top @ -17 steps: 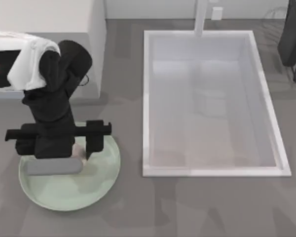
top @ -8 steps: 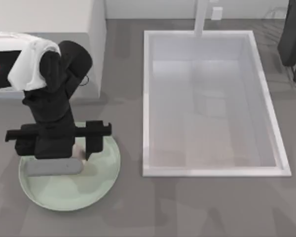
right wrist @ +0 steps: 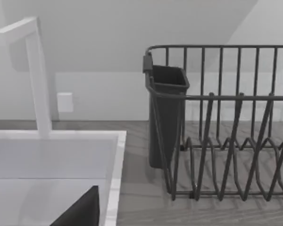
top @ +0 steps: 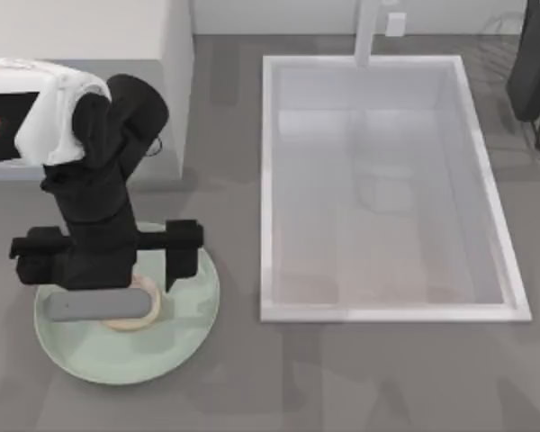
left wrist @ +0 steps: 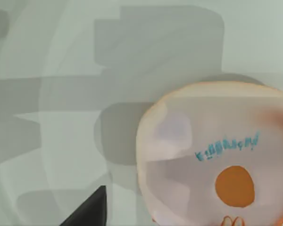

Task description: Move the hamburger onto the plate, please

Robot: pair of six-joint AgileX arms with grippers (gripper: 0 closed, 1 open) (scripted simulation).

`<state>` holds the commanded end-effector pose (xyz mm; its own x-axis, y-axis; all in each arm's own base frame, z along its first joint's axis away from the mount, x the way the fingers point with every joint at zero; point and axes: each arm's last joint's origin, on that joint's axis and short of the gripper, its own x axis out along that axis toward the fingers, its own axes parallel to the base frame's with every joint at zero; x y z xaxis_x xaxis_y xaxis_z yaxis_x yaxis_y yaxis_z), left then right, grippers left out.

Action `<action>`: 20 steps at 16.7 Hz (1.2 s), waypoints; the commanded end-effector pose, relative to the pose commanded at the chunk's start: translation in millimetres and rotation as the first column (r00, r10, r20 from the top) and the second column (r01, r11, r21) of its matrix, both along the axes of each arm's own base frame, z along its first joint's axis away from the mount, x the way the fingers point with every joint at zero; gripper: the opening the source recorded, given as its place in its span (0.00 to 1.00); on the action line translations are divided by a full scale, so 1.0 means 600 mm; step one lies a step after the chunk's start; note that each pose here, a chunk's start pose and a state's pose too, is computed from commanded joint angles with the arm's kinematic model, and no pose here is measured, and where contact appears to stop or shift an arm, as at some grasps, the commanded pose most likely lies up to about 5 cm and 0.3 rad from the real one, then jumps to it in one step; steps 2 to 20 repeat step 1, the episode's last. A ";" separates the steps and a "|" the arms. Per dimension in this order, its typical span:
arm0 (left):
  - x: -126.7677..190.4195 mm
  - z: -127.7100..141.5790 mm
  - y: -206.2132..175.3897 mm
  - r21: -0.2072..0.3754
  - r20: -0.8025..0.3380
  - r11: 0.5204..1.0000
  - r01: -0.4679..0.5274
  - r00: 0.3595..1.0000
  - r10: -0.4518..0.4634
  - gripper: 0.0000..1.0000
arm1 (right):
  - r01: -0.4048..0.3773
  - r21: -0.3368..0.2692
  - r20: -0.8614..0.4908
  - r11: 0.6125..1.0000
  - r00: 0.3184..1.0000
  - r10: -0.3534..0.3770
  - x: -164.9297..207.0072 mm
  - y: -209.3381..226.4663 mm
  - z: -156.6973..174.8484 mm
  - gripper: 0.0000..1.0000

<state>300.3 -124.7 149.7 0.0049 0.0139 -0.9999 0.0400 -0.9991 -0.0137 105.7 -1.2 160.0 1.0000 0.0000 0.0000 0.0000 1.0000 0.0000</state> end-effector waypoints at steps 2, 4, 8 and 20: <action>0.000 0.000 0.000 0.000 0.000 1.000 0.000 1.000 0.000 1.00 | 0.000 0.000 0.000 1.000 1.000 0.000 0.000 0.000 0.000 1.00; 0.000 0.000 0.000 0.000 0.000 1.000 0.000 1.000 0.000 1.00 | 0.000 0.000 0.000 1.000 1.000 0.000 0.000 0.000 0.000 1.00; 0.000 0.000 0.000 0.000 0.000 1.000 0.000 1.000 0.000 1.00 | 0.000 0.000 0.000 1.000 1.000 0.000 0.000 0.000 0.000 1.00; 0.000 0.000 0.000 0.000 0.000 1.000 0.000 1.000 0.000 1.00 | 0.000 0.000 0.000 1.000 1.000 0.000 0.000 0.000 0.000 1.00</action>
